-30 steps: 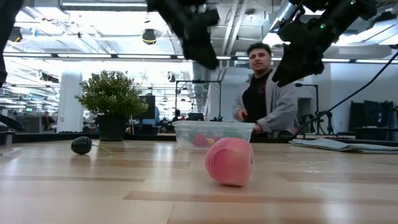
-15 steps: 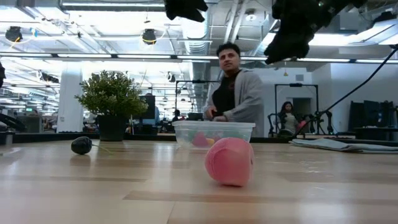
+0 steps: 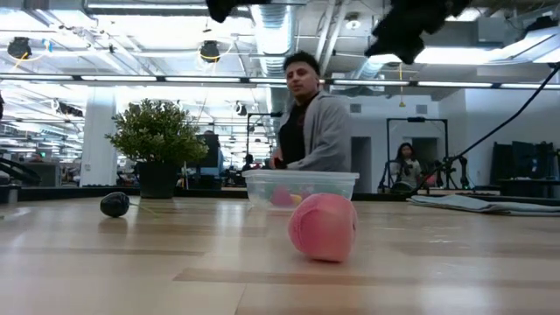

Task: Pick and placing Produce into tupperware
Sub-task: Put the peach into the transparent bin

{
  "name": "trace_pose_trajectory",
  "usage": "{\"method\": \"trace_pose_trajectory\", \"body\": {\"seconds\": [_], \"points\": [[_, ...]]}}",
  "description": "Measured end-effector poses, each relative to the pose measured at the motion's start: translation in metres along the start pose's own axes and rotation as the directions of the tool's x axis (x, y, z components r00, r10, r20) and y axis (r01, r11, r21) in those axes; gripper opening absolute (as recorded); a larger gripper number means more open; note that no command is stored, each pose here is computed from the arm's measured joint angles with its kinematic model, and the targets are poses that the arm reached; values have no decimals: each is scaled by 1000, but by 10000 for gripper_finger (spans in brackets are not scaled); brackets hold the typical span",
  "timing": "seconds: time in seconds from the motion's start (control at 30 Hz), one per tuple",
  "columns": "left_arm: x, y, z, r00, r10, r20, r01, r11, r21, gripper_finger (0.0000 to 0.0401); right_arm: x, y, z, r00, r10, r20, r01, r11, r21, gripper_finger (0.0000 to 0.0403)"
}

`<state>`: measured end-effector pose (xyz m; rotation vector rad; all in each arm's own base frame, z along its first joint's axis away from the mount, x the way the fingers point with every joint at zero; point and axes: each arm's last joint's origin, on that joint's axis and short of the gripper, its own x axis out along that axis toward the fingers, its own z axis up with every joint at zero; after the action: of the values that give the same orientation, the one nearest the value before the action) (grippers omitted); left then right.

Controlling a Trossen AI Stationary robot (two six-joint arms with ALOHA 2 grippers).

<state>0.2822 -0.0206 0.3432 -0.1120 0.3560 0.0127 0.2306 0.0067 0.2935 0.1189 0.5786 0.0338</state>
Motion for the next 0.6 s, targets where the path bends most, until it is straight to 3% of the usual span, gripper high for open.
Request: {"method": "trace_pose_trajectory", "body": {"seconds": [0.17, 0.3, 0.47, 0.6], "points": [[-19, -10, -26, 994, -68, 82, 68, 998, 5, 225, 3, 9, 18, 981, 51, 187, -48, 999, -19, 239], [-37, -16, -40, 987, -115, 111, 115, 993, 6, 225, 6, 18, 24, 964, 90, 250, -59, 990, -131, 239], [-55, -26, -55, 976, -185, 116, 188, 982, -10, 225, 31, 47, 25, 978, 130, 161, -100, 978, -182, 239], [-67, -29, -68, 970, -221, 99, 223, 975, -17, 225, 59, 73, 32, 996, 90, -9, -90, 972, -219, 240]]}}
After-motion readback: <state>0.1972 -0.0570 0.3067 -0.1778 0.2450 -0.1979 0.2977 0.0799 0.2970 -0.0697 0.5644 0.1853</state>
